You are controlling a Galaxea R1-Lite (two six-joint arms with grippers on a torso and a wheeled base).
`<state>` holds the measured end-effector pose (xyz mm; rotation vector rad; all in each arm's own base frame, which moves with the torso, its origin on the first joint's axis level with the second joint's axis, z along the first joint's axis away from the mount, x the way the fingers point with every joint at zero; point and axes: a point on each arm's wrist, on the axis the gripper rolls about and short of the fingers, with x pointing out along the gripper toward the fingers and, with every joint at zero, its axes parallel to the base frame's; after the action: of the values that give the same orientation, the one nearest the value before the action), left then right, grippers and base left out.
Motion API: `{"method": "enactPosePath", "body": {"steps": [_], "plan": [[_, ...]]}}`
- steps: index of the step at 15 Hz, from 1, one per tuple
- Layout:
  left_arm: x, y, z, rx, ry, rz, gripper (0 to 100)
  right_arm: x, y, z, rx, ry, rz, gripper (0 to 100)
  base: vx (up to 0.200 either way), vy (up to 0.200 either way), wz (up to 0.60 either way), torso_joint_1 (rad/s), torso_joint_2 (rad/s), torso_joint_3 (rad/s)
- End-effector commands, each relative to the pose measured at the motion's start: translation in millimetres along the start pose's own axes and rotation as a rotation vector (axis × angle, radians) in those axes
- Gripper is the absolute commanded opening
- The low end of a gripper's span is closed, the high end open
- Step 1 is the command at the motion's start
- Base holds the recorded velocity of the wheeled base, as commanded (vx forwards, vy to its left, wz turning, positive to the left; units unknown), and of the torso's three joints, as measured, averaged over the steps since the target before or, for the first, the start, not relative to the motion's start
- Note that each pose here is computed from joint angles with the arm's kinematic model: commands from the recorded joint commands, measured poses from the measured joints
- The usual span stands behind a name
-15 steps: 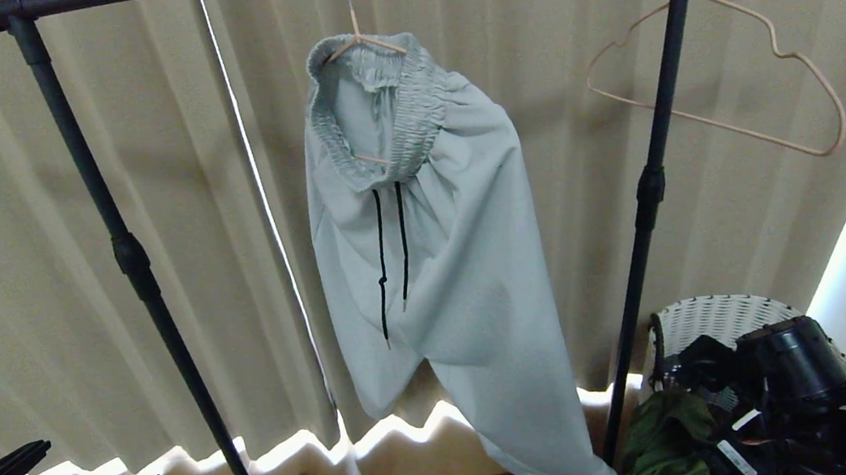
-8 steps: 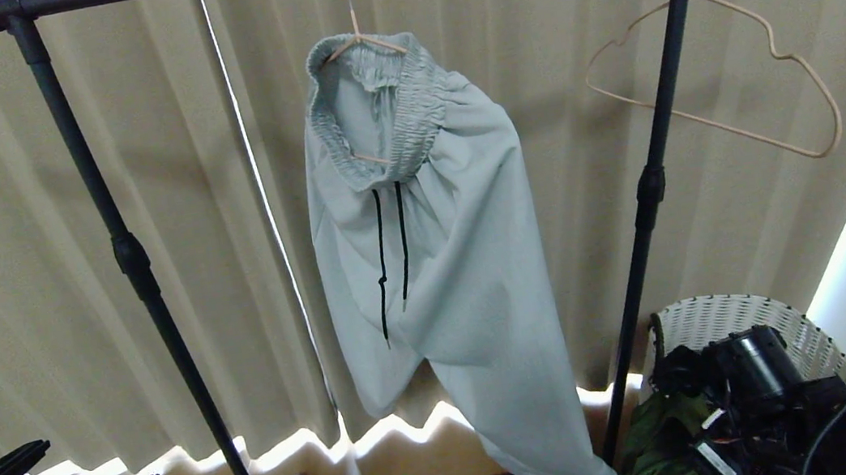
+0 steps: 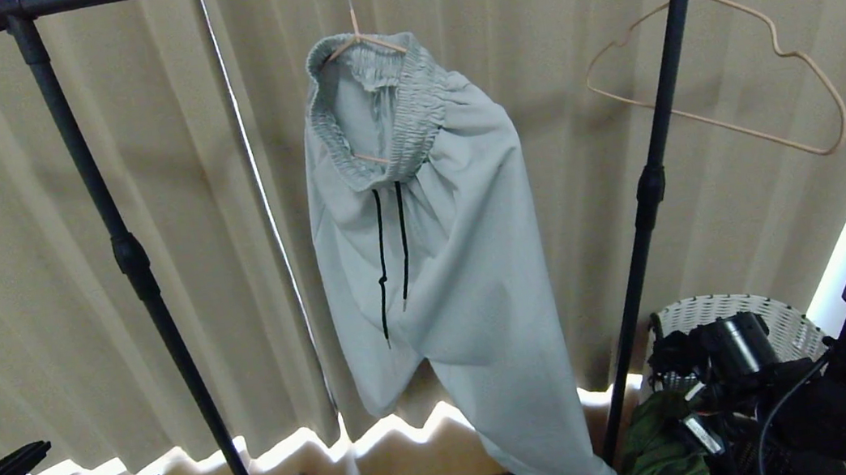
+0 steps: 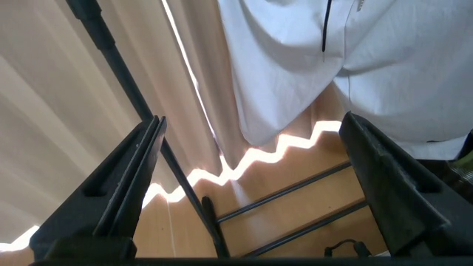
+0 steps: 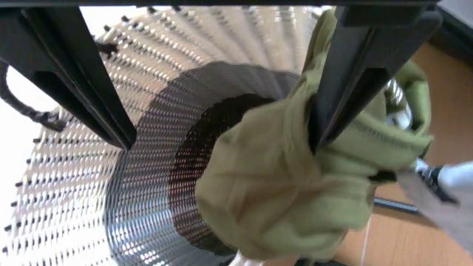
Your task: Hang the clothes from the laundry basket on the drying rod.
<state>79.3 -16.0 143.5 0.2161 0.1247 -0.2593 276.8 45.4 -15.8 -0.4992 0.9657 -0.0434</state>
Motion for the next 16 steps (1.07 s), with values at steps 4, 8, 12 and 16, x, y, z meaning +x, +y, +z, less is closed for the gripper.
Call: {"method": "enactPosePath", "body": {"steps": [4, 8, 12, 16], "plan": [[0, 0.0, 0, 0.0, -0.002, 0.0, 100, 9, 2.4, 0.0, -0.004, 0.019, -0.001, 100, 0.0, 0.0, 0.0, 0.0, 0.0, 0.0], [0, 0.2, 1, 0.0, -0.005, 0.002, 100, 8, 1.6, 0.6, -0.002, 0.013, -0.002, 0, 0.0, 0.0, 0.0, 0.0, 0.0, 0.0], [-4, 0.0, 2, 0.002, -0.027, 0.005, 100, -19, -8.1, 3.0, 0.02, -0.046, -0.011, 0, 0.0, 0.0, 0.0, 0.0, 0.0, 0.0], [-4, -0.1, 1, 0.005, -0.022, 0.003, 100, -95, -32.4, 10.6, 0.076, -0.261, -0.042, 0, 0.0, 0.0, 0.0, 0.0, 0.0, 0.0]]}}
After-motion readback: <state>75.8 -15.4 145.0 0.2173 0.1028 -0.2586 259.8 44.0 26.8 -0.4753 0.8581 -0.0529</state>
